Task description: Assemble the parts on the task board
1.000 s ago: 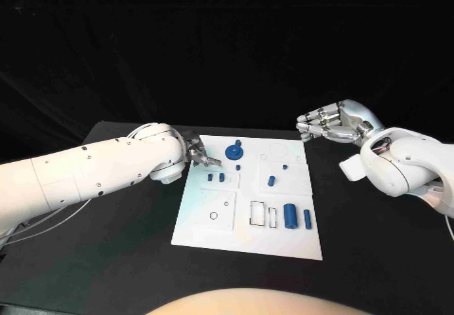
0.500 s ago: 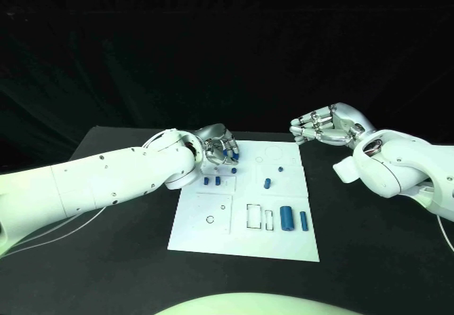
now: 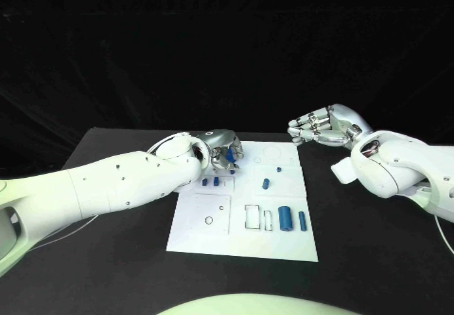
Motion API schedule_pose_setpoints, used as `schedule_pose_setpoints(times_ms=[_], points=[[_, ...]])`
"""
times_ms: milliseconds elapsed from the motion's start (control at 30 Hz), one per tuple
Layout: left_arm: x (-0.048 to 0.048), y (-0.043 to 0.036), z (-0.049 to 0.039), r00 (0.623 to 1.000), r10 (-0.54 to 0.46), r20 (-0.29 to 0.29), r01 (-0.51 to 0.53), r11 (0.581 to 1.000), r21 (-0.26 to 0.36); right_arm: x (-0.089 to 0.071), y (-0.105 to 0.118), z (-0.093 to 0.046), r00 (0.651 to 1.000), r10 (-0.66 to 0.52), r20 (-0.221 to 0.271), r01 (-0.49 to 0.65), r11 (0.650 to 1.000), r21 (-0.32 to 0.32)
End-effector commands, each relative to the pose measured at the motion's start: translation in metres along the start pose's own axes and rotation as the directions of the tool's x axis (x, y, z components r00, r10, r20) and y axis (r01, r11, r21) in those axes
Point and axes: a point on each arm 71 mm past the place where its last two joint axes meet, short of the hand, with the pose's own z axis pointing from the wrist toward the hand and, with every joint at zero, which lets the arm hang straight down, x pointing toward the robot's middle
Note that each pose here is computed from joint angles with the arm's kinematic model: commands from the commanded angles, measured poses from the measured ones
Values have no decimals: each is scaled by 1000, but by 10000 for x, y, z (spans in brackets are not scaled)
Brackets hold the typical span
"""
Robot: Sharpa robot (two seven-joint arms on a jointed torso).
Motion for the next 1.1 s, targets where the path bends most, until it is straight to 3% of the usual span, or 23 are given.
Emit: schedule_pose_setpoints(times_ms=[33,500,1100], points=[[55,-3,24,994,88,-68,-88,996,10,21,10,2,1000,-4,-14,4,1000,-9],[121,47,112,987,116,-111,-120,992,-27,29,12,4,1000,-4,-14,4,1000,-11],[165,107,149,987,112,-111,-118,992,-43,47,26,14,1000,-3,-15,3,1000,-18]])
